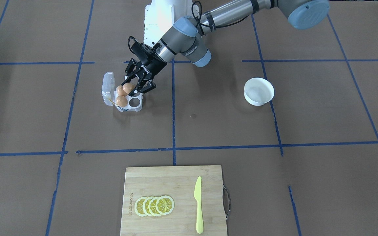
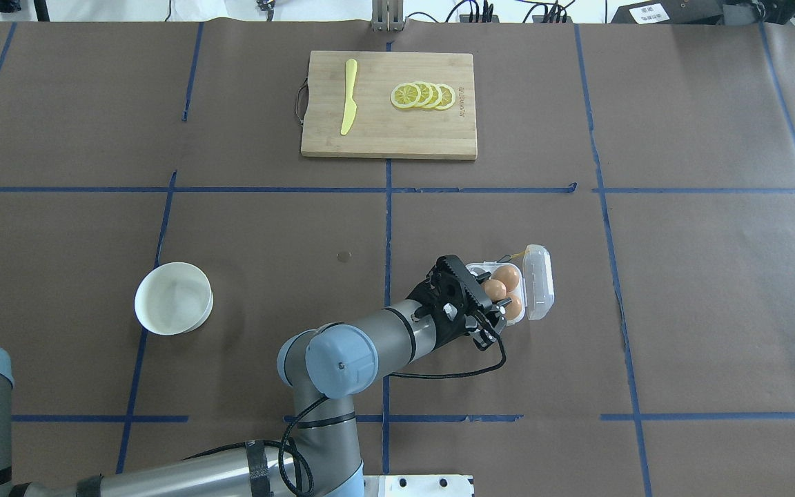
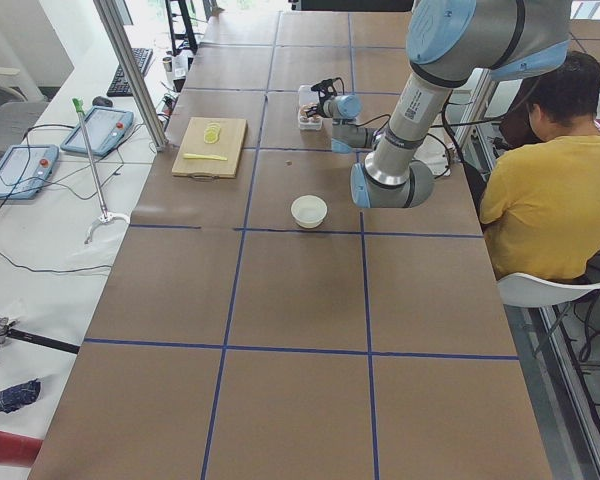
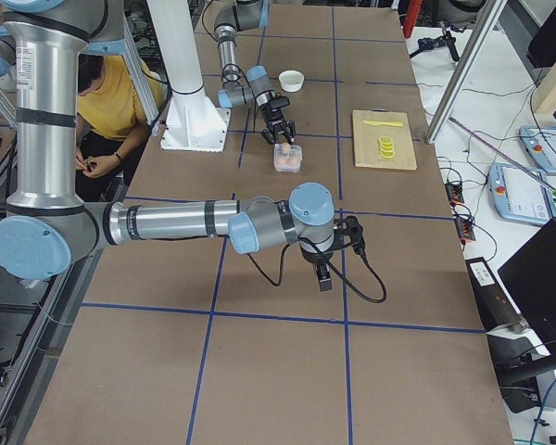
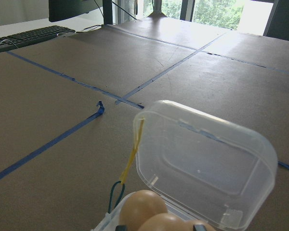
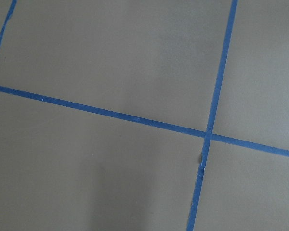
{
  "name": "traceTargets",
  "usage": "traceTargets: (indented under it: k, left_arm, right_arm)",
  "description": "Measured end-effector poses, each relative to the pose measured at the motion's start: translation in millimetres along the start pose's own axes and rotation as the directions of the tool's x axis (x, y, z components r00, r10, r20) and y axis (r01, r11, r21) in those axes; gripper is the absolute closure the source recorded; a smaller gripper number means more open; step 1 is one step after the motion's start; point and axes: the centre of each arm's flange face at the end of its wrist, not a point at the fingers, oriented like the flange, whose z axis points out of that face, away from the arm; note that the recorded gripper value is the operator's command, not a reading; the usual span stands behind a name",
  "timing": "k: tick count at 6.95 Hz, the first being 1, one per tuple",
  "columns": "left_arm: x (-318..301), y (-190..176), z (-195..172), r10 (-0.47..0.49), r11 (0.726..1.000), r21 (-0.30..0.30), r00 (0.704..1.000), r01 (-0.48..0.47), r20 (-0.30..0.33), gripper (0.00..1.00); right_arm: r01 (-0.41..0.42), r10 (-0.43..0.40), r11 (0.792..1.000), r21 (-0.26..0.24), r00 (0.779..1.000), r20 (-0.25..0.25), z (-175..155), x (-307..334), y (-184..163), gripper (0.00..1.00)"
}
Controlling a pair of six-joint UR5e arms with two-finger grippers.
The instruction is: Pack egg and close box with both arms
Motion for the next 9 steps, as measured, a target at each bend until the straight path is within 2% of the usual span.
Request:
traceTargets:
  k: [1, 4, 6, 7, 9]
  left_arm:
    - [0, 0, 0, 0.000, 1.000, 0.001, 1.000, 0.000, -0.001, 0.00]
    - [0, -6, -3, 0.000, 1.000, 0.010, 1.000, 0.000, -0.008, 0.00]
    - [-24, -32, -9, 0.018, 1.000, 0.013, 1.000, -0.018, -0.019, 0.00]
    - [-42, -47, -15, 0.033, 0.999, -0.037, 0.999, -0.033, -0.012, 0.00]
    - [-89, -76, -36, 0.044, 0.976, -0.214, 0.999, -0.037, 0.030, 0.00]
  right_arm:
    - [0.000, 0.000, 1.000, 0.000, 1.000, -0.001, 0, 0, 0, 0.00]
    - [0.001, -0.001, 1.000, 0.002, 1.000, -0.001, -1, -1, -2, 0.00]
    - [-0.001, 0.001, 1.000, 0.004, 1.000, -0.001, -1, -1, -3, 0.00]
    - [-0.002, 0.002, 1.000, 0.004, 1.000, 0.000, -1, -1, -3, 0.00]
    - [-0.005, 0.005, 1.000, 0.003, 1.000, 0.000, -1, -1, -3, 0.00]
